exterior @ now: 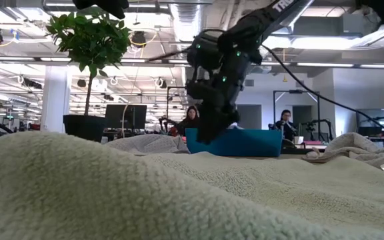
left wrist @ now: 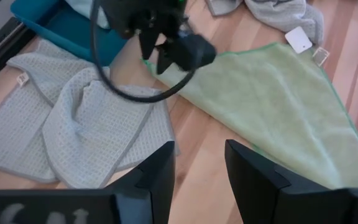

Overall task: Fold microfiber towels
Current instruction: Fold the green towel

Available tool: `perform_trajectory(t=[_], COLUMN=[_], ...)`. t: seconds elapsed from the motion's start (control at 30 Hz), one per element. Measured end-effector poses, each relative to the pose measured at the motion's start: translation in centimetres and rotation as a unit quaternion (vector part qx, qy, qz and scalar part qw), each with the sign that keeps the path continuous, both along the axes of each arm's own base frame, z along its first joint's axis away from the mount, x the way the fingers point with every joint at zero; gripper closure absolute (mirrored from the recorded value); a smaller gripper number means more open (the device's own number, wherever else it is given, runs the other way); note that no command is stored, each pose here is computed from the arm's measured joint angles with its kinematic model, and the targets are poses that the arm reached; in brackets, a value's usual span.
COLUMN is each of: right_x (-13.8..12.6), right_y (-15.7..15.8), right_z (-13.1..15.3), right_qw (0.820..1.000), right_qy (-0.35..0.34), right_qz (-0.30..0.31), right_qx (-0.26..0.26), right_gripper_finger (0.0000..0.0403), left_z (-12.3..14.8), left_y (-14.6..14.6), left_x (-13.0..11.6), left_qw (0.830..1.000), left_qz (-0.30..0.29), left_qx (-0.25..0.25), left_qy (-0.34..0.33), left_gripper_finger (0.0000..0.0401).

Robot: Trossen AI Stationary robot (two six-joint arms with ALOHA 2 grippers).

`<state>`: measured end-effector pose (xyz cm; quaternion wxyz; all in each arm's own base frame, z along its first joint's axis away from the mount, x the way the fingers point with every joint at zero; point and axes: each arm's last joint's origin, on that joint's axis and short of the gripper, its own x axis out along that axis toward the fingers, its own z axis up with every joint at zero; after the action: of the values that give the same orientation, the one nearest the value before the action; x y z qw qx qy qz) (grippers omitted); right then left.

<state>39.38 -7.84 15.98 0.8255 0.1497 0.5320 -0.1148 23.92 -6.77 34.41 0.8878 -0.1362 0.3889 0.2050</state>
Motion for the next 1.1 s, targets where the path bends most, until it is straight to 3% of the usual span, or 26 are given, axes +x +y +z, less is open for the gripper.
perform_trajectory(t=[0.2, 1.1], right_x=[-0.49, -0.22], right_y=[-0.36, -0.6], right_z=[-1.12, -0.96], right_qw=[0.999, 0.999], right_qy=[0.036, 0.025], right_qz=[-0.016, -0.03], right_qx=[0.015, -0.014], right_gripper_finger=[0.0186, 0.0186], left_z=[0.0, 0.01], left_y=[0.0, 0.0], left_x=[0.0, 0.0], left_qw=[1.0, 1.0], left_qz=[-0.01, -0.016], left_qx=[0.009, 0.013], left_qy=[0.003, 0.005], left_gripper_finger=[0.0269, 0.0269])
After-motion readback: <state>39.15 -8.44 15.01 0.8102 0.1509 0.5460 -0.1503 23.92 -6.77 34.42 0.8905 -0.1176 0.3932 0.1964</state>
